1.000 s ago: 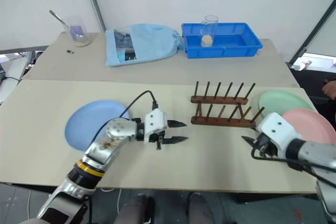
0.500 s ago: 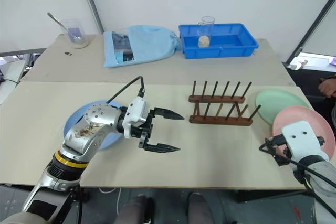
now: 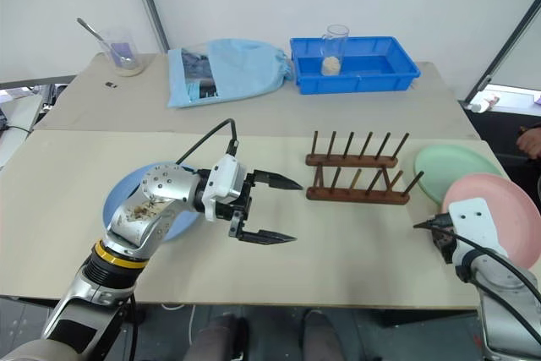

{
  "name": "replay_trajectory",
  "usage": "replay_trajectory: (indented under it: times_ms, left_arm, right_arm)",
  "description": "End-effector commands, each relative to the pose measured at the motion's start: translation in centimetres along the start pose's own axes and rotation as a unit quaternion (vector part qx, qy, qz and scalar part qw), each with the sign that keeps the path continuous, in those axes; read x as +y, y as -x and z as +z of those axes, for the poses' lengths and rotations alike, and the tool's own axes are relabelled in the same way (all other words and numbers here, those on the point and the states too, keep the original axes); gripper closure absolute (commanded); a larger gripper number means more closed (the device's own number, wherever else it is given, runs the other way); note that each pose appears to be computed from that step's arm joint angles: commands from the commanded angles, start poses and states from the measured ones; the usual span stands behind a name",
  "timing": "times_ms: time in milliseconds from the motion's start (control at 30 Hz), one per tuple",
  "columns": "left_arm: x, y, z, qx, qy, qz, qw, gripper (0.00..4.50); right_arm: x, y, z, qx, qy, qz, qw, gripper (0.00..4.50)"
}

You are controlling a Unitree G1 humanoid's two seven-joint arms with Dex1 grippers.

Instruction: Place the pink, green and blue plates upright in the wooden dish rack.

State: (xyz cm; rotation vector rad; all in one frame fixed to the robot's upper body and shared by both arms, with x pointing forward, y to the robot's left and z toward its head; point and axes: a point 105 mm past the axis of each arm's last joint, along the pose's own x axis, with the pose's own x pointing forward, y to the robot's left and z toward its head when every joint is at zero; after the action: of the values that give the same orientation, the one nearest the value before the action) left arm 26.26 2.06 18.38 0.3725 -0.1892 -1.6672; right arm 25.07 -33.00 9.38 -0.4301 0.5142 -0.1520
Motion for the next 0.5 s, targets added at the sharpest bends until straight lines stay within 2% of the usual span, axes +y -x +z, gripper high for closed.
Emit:
replay_trajectory:
  times_ms: [33,133,167,333,500]
  left_arm:
    - [0.0,-0.3,1.2,-0.011,-0.023,-0.003,1.0,0.0]
    - [0.1,-0.3,1.2,-0.012,-0.023,-0.002,1.0,0.0]
    - [0.1,-0.3,1.2,-0.011,-0.023,-0.001,1.0,0.0]
    - [0.2,-0.2,1.1,-0.009,-0.024,0.002,1.0,0.0]
    - [0.3,0.2,1.3,-0.014,-0.012,0.009,1.0,0.0]
  right_arm:
    - [-0.4,0.5,0.6,-0.013,0.0,-0.018,1.0,3.28]
    - [-0.2,0.7,0.6,-0.014,-0.003,-0.018,1.0,4.27]
    - [-0.2,0.7,0.6,-0.014,-0.003,-0.019,1.0,4.45]
    - [-0.1,1.1,1.0,-0.022,-0.002,-0.017,1.0,4.45]
    - [-0.8,3.2,3.3,-0.068,0.036,-0.03,0.997,4.45]
